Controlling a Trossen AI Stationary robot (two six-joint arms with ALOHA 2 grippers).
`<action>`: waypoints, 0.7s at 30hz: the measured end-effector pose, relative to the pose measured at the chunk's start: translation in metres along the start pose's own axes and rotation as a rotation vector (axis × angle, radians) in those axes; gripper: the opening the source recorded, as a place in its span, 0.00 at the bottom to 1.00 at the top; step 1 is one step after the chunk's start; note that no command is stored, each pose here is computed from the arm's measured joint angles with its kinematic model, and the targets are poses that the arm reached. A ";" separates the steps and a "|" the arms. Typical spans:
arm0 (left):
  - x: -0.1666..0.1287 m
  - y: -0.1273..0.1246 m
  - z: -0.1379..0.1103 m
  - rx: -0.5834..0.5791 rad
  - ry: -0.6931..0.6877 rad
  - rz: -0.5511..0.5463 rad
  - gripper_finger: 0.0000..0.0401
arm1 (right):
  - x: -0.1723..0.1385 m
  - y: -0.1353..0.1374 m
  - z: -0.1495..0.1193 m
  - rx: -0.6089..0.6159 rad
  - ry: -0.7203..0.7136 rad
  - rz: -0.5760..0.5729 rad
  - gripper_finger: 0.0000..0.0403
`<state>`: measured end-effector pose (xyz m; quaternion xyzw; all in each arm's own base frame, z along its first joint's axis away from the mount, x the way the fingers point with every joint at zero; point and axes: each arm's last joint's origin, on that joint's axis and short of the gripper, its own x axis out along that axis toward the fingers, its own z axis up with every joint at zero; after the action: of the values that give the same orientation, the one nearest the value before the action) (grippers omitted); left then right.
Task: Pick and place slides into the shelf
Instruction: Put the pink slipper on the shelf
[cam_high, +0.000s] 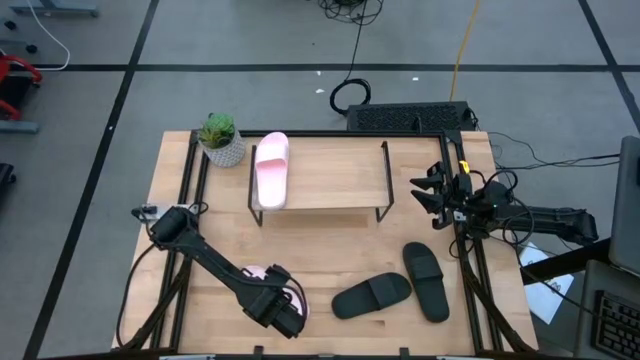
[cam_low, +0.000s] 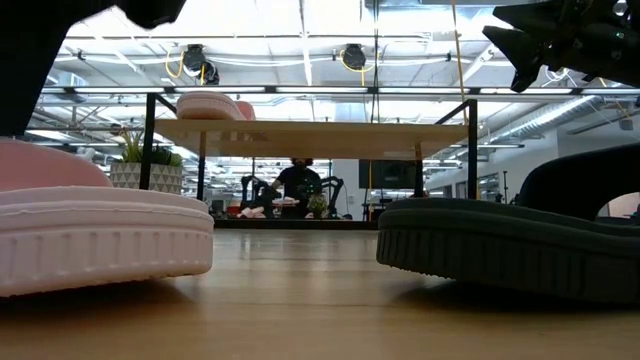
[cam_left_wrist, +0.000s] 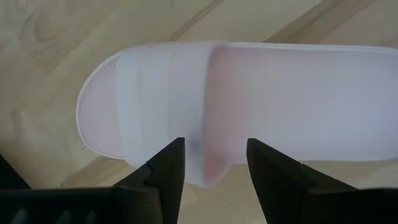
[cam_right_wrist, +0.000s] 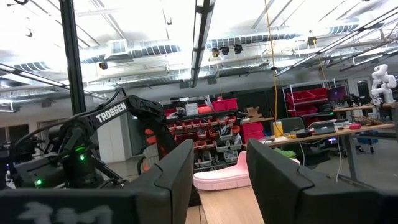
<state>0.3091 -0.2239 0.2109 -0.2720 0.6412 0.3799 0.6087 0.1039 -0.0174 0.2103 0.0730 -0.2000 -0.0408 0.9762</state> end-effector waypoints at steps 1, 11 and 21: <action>0.003 0.000 0.000 0.000 0.004 0.006 0.42 | 0.000 0.000 0.000 0.000 0.001 0.003 0.35; 0.021 0.010 -0.004 -0.023 0.022 0.110 0.32 | 0.000 0.002 0.000 0.000 0.009 0.051 0.35; 0.027 0.018 -0.007 0.041 0.016 0.183 0.02 | 0.000 0.002 0.000 0.000 0.009 0.050 0.35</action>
<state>0.2876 -0.2159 0.1873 -0.2025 0.6759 0.4186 0.5718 0.1040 -0.0159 0.2104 0.0681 -0.1975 -0.0158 0.9778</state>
